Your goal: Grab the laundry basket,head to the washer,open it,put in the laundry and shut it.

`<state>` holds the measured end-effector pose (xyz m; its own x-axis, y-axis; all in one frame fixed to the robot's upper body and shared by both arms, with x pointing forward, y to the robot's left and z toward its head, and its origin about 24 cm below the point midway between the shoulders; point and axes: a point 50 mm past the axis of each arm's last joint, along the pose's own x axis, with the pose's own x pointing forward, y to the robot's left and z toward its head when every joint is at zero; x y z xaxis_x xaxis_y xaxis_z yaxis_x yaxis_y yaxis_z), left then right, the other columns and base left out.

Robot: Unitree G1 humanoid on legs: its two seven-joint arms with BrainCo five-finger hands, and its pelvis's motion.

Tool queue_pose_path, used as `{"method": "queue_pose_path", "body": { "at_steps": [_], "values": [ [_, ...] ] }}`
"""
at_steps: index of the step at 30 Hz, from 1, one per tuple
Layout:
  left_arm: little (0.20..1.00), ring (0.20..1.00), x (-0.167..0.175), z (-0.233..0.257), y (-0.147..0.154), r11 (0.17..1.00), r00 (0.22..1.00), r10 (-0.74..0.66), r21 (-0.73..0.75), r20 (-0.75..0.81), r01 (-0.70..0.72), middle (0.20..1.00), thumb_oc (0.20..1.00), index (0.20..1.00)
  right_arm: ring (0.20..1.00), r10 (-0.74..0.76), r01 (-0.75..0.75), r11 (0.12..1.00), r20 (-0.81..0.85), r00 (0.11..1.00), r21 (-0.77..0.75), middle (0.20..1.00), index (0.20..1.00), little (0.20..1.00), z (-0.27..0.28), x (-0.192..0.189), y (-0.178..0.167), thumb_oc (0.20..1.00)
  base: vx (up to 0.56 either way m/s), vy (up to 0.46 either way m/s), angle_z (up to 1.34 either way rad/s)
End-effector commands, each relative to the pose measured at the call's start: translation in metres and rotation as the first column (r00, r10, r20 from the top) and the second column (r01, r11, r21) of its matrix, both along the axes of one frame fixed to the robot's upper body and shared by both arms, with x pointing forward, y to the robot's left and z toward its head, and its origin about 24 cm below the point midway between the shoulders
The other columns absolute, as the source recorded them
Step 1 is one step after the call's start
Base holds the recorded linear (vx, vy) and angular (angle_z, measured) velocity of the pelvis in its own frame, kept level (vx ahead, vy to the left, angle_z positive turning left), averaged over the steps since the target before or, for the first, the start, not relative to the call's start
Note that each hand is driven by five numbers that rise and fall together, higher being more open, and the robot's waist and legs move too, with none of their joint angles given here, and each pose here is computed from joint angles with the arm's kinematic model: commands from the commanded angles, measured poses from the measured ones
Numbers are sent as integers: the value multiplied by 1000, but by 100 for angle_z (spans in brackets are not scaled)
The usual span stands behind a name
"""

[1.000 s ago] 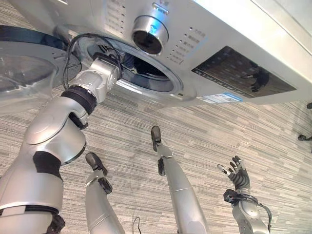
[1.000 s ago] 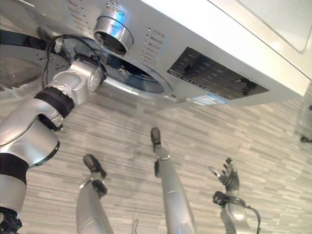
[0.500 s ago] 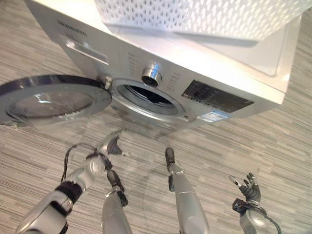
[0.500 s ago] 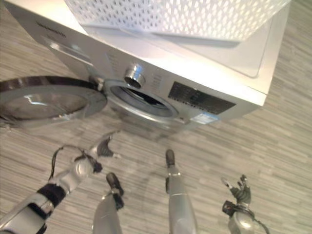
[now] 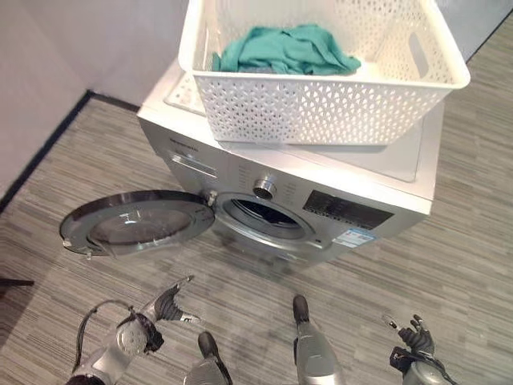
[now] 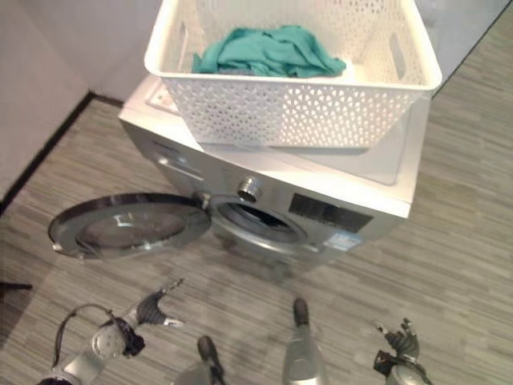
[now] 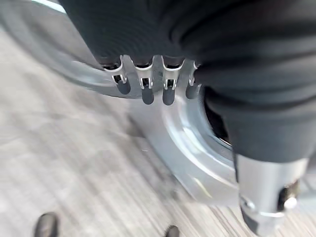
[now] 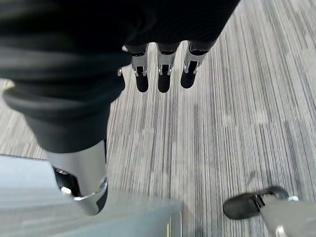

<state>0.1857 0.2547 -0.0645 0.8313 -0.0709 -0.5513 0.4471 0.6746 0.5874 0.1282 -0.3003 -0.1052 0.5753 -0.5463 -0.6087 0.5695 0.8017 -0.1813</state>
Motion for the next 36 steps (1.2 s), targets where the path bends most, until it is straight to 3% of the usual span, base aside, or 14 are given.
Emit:
{"method": "queue_pose_path", "body": {
  "at_steps": [1,5,7,11,15,19,21,22,24,25,26,31,33,36],
  "values": [
    [1000,1000,-13,-19,15,975,975,222,0,-21,-222,1000,1000,1000,1000,-65,66,997,10,998,-31,1000,1000,1000,5,-2,-18,1000,107,60,5],
    [1000,1000,-44,-44,22,921,912,389,22,-130,-389,1000,1000,1000,1000,-90,89,996,-28,996,-25,1000,1000,1000,0,-11,-19,1000,83,36,9],
    [1000,1000,-84,-72,22,800,765,588,52,-264,-597,1000,1000,1000,1000,-109,108,994,-44,993,-30,1000,1000,1000,-2,-13,-20,1000,130,46,7],
    [1000,1000,-109,-83,22,610,565,755,41,-333,-791,1000,1000,1000,1000,-162,162,985,5,987,-54,1000,1000,1000,5,-13,-26,1000,87,13,3],
    [1000,1000,-123,-86,25,504,456,815,50,-357,-862,1000,1000,1000,1000,-241,260,956,145,960,-132,1000,1000,1000,34,-6,-51,1000,34,14,4],
    [1000,1000,-134,-87,29,495,432,822,90,-370,-865,1000,1000,1000,1000,-304,409,848,322,897,-337,1000,1000,1000,90,-10,-92,1000,31,19,17],
    [1000,1000,-138,-88,30,493,422,823,109,-381,-863,1000,1000,1000,1000,-333,495,742,393,857,-452,1000,1000,1000,122,-22,-113,1000,47,32,11],
    [1000,1000,-142,-87,32,488,412,825,120,-387,-864,1000,1000,1000,1000,-321,530,627,431,843,-570,1000,1000,1000,152,-28,-127,1000,42,26,16],
    [1000,1000,-141,-87,32,498,421,821,126,-385,-858,1000,1000,1000,1000,-298,539,572,456,839,-619,1000,1000,1000,168,-28,-132,1000,21,18,9],
    [1000,1000,-141,-88,32,520,436,811,140,-389,-842,1000,1000,1000,1000,-190,539,480,518,834,-692,1000,1000,1000,205,-17,-131,1000,0,0,0],
    [1000,1000,-141,-88,32,521,437,811,139,-389,-842,1000,1000,1000,1000,-191,540,479,518,834,-692,1000,1000,1000,205,-17,-130,1000,0,0,0],
    [1000,1000,-133,-87,30,569,486,780,127,-394,-812,1000,1000,1000,1000,89,479,412,557,826,-775,1000,1000,1000,259,14,-111,1000,0,0,0],
    [1000,1000,-122,-86,27,620,542,744,101,-391,-778,1000,1000,1000,1000,295,383,367,497,816,-848,1000,1000,1000,290,39,-93,1000,0,0,0],
    [1000,1000,-118,-86,26,649,571,721,92,-393,-756,1000,1000,1000,1000,416,334,371,477,774,-867,1000,1000,1000,309,58,-82,1000,0,0,0]
  ]
}}
